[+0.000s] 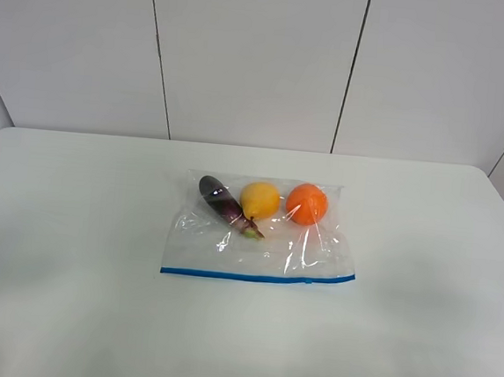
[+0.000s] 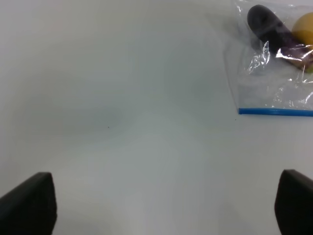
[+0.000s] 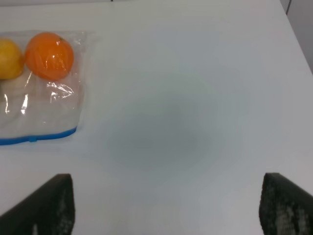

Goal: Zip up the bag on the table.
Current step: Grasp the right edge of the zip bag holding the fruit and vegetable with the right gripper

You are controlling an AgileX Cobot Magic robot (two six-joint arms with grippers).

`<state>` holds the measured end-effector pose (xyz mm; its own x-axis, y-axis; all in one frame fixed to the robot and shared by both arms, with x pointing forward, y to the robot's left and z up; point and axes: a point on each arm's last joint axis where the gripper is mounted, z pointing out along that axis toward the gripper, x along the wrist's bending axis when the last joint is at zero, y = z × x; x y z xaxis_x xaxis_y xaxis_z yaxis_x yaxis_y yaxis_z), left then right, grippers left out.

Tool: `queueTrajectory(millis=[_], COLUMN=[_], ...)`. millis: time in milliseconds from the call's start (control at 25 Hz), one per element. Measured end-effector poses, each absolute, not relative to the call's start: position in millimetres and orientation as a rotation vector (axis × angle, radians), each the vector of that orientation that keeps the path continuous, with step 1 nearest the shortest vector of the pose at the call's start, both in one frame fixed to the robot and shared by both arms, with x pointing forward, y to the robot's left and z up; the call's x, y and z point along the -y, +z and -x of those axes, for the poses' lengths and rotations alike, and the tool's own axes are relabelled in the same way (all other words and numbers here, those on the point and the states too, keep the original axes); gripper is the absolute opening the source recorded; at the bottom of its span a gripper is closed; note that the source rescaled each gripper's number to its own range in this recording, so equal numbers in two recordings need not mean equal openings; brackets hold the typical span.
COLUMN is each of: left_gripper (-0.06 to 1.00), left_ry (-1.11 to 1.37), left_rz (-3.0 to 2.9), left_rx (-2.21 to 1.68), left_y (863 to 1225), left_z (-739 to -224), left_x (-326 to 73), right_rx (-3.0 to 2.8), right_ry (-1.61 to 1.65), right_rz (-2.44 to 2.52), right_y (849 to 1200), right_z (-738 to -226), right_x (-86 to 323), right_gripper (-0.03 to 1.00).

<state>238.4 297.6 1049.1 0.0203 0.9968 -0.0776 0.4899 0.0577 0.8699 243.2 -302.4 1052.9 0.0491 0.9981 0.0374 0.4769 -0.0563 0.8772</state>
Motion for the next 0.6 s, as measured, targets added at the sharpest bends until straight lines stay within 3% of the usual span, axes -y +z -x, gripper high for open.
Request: queueTrajectory(millis=[600], left_gripper=[1.00], left_ry=[0.840], left_rz=[-1.534], left_rx=[-1.573], left_y=[1049.1], left_z=[-238.4], left_x=[-297.6], right_rx=[-1.514], right_ry=[0.950], right_rz=[-1.626], right_y=[1053.2], right_z=[-243.1], right_x=[301.6], right_gripper=[1.00])
